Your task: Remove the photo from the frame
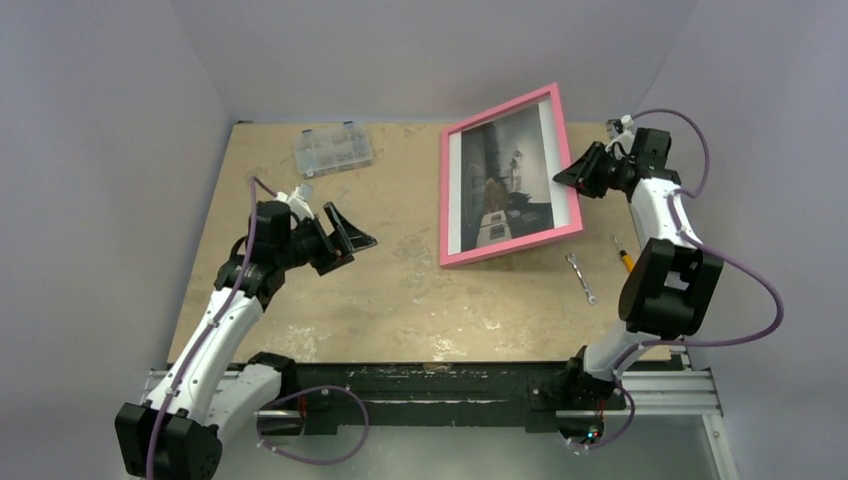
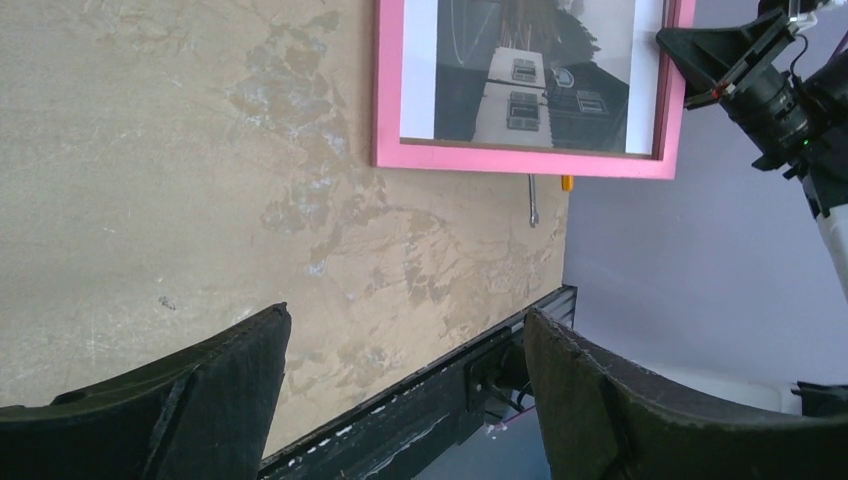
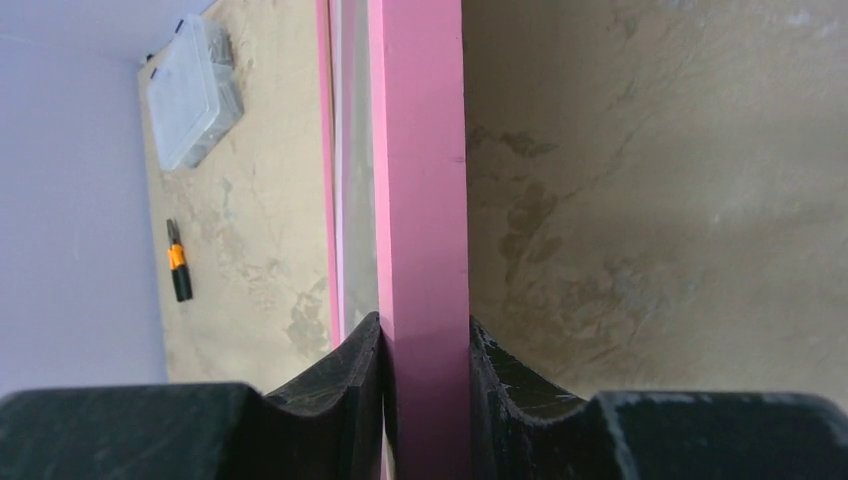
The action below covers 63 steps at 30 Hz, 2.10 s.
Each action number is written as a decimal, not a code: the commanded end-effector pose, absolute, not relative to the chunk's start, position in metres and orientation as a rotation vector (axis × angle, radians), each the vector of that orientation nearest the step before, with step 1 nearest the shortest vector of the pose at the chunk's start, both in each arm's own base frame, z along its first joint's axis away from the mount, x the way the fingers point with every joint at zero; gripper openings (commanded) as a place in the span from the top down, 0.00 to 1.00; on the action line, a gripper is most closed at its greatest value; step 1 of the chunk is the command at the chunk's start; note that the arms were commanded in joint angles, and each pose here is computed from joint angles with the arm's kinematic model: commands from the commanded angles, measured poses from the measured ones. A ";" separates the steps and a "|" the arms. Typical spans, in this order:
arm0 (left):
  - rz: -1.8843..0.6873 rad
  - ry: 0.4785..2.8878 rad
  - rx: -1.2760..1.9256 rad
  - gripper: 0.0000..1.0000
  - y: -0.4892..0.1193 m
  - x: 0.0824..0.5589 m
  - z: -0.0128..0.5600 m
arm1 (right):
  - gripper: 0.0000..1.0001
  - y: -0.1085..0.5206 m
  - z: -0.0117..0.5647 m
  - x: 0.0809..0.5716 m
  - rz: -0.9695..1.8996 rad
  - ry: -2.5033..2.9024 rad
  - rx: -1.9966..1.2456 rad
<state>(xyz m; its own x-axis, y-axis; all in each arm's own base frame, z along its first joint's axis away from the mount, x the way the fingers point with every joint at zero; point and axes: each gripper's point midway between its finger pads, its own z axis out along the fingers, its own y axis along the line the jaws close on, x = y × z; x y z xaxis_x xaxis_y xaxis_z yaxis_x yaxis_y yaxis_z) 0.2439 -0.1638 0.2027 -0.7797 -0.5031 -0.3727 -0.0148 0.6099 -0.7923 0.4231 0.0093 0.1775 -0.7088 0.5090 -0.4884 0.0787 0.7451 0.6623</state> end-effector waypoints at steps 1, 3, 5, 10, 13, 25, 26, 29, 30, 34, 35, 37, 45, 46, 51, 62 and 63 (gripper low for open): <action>-1.150 2.236 -0.323 0.17 -0.173 0.239 0.213 | 1.00 -0.014 0.179 0.434 0.734 2.302 0.275; -1.156 2.250 -0.312 0.17 -0.175 0.235 0.211 | 1.00 -0.023 0.168 0.437 0.700 2.339 0.283; -1.160 2.260 -0.305 0.17 -0.175 0.232 0.209 | 1.00 -0.032 0.152 0.437 0.662 2.378 0.314; -1.170 2.269 -0.297 0.17 -0.177 0.232 0.206 | 1.00 -0.041 0.123 0.435 0.649 2.432 0.346; -1.181 2.276 -0.287 0.17 -0.179 0.233 0.207 | 1.00 -0.045 0.110 0.433 0.638 2.442 0.369; -1.174 2.286 -0.301 0.17 -0.179 0.235 0.201 | 0.98 -0.070 0.072 0.436 0.478 2.525 0.394; -1.175 2.286 -0.302 0.17 -0.179 0.235 0.201 | 0.92 -0.072 0.072 0.436 0.458 2.526 0.396; -1.178 2.287 -0.305 0.17 -0.180 0.235 0.201 | 0.82 -0.082 0.077 0.438 0.384 2.516 0.401; -1.178 2.286 -0.302 0.17 -0.180 0.235 0.202 | 0.82 -0.083 0.080 0.440 0.373 2.510 0.397; -1.177 2.284 -0.300 0.17 -0.181 0.234 0.203 | 0.78 -0.089 0.088 0.440 0.323 2.495 0.399; -1.178 2.285 -0.299 0.17 -0.181 0.233 0.203 | 0.76 -0.089 0.090 0.439 0.322 2.491 0.394; -1.176 2.287 -0.299 0.17 -0.181 0.232 0.203 | 0.76 -0.090 0.092 0.439 0.311 2.486 0.391; -1.173 2.285 -0.296 0.17 -0.182 0.227 0.203 | 0.82 -0.081 0.105 0.441 0.292 2.447 0.357; -1.174 2.285 -0.294 0.17 -0.182 0.226 0.204 | 0.87 -0.077 0.110 0.442 0.294 2.438 0.342; -1.172 2.280 -0.292 0.17 -0.183 0.226 0.206 | 0.98 -0.046 0.133 0.447 0.260 2.422 0.229; -1.156 2.272 -0.287 0.17 -0.183 0.223 0.210 | 1.00 0.045 0.177 0.452 0.212 2.396 0.099; -1.152 2.273 -0.284 0.17 -0.182 0.223 0.211 | 1.00 0.058 0.177 0.452 0.225 2.401 0.090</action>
<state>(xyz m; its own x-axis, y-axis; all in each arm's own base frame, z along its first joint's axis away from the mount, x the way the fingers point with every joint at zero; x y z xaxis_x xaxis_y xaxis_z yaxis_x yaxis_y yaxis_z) 0.2238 -0.1834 0.2044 -0.8283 -0.4243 -0.3659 0.0445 0.6011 -0.7979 0.4454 0.0215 0.1365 -0.7921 0.1445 -0.5931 0.0315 0.9800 0.1966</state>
